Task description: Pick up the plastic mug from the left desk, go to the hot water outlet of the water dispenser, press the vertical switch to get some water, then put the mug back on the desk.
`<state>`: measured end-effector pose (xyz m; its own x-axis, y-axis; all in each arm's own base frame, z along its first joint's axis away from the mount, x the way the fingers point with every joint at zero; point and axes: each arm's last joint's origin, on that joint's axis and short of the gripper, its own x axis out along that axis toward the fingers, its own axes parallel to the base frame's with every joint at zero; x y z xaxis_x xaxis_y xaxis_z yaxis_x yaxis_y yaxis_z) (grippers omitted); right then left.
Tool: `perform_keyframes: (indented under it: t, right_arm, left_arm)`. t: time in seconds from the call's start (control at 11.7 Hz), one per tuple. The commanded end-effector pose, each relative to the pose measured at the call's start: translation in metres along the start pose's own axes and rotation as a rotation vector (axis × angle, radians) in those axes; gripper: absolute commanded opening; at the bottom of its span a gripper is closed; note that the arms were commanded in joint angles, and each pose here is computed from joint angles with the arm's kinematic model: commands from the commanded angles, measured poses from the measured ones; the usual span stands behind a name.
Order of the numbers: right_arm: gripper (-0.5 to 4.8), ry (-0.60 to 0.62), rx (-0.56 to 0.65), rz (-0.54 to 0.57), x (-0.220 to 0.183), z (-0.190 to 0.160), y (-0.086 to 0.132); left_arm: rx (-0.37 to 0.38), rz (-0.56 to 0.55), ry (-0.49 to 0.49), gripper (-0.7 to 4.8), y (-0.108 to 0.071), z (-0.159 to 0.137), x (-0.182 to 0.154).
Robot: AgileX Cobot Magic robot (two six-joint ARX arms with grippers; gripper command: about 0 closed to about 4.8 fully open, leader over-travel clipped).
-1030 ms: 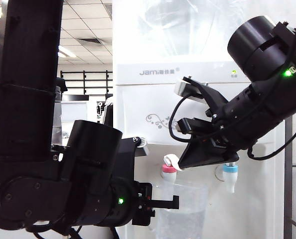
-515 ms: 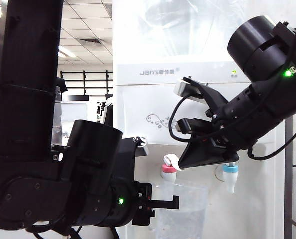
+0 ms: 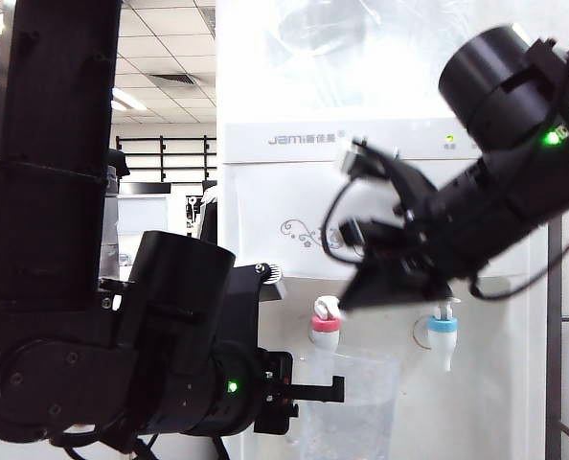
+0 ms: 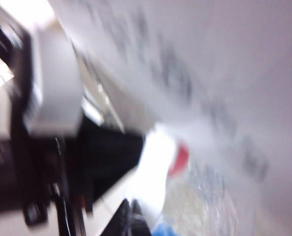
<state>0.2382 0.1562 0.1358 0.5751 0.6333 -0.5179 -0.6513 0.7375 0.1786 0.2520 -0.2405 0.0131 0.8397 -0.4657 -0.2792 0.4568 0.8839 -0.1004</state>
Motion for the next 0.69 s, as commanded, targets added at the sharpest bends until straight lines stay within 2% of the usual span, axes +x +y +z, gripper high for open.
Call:
perform_keyframes:
  t: [0.09, 0.34, 0.69]
  right_arm:
    - [-0.06, -0.103, 0.026, 0.012, -0.009, 0.015, 0.003]
    - [-0.06, -0.145, 0.016, 0.02, -0.023, 0.026, 0.007]
    - [-0.06, -0.297, -0.021, 0.023, -0.07, 0.056, 0.02]
  left_arm:
    - [-0.042, -0.045, -0.126, -0.05, -0.005, 0.02, 0.002]
    - [-0.042, -0.045, -0.126, -0.05, -0.005, 0.02, 0.002]
    - [-0.042, -0.045, -0.126, -0.05, -0.005, 0.02, 0.002]
